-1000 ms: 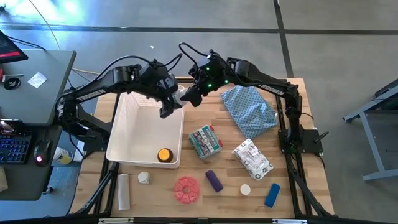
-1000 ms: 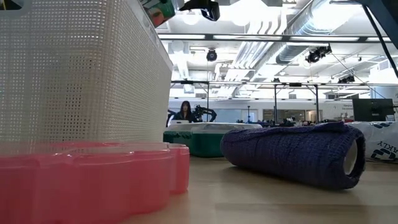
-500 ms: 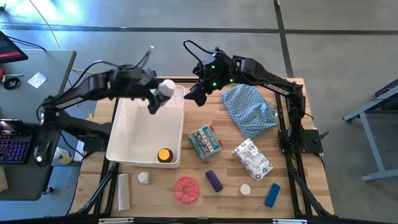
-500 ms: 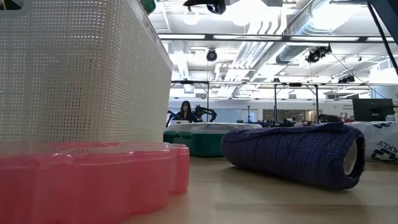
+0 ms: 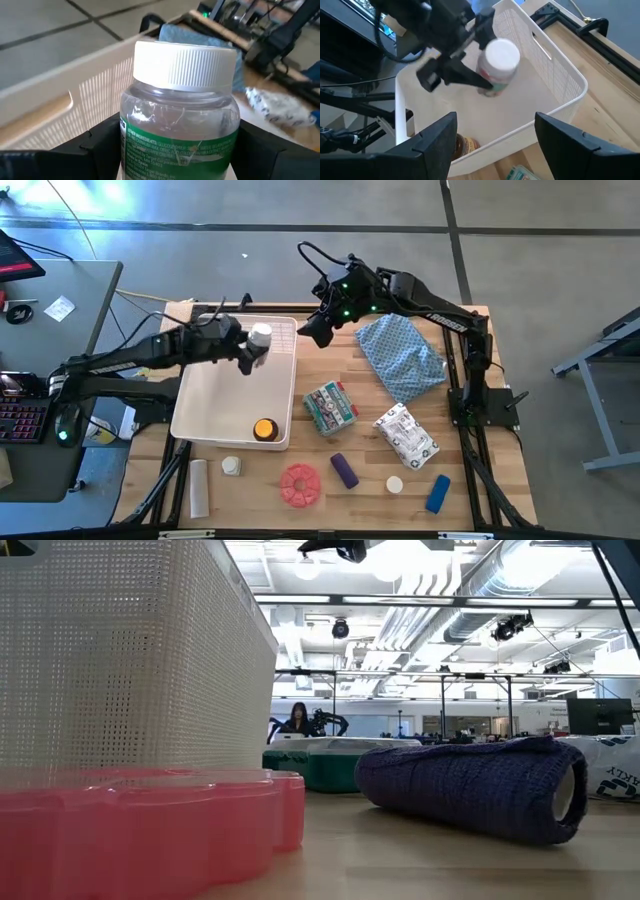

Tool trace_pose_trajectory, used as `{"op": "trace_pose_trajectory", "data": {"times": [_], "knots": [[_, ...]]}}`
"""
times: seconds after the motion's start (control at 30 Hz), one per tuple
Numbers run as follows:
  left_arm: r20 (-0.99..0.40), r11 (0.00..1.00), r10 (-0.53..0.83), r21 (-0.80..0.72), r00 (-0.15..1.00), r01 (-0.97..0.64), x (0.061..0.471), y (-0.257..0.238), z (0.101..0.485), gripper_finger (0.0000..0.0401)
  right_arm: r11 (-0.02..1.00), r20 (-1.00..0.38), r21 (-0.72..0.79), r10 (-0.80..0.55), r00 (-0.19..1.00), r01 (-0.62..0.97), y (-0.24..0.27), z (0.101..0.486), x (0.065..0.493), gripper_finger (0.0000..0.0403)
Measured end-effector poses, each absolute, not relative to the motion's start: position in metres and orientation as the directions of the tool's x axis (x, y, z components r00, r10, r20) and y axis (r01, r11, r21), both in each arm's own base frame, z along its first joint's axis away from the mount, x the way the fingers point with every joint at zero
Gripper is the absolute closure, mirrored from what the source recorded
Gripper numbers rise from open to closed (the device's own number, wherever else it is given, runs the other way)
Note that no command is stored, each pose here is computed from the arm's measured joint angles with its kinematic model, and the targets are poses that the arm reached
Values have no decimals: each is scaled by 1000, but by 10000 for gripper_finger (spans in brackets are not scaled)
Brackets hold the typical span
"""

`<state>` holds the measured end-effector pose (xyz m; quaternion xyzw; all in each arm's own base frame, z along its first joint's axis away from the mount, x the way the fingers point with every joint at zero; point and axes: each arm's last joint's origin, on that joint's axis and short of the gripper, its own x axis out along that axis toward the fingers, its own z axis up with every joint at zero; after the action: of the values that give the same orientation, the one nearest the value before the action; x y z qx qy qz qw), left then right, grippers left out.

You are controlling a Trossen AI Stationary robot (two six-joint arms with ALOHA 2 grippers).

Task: Pick & place medical supplies in basket/bin
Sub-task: Put the green medicine bottle into the white bin

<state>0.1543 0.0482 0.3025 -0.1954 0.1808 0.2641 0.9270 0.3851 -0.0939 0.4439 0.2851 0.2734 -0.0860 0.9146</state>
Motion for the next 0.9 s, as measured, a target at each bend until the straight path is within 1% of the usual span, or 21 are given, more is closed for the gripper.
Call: {"op": "trace_pose_trajectory", "data": {"times": [0.2,0.33,0.5,0.6,0.73,0.9], "knots": [[-506,777,409,-243,759,-580,164,51,270,76,821,-548,476,-4,836,316,-95,444,385,147],[-562,755,400,-246,724,-608,170,53,246,73,820,-549,476,-5,836,318,-95,444,385,147],[-634,715,348,-297,690,-633,180,54,223,71,820,-551,475,-6,834,320,-95,444,385,147],[-672,711,324,-291,666,-640,186,55,215,71,821,-551,473,-6,834,318,-95,444,385,147],[-645,713,334,-304,687,-632,194,58,213,71,821,-558,465,-20,830,332,-95,443,384,147],[-559,720,376,-326,739,-612,204,61,218,71,820,-564,460,-27,825,341,-96,443,384,147]]}}
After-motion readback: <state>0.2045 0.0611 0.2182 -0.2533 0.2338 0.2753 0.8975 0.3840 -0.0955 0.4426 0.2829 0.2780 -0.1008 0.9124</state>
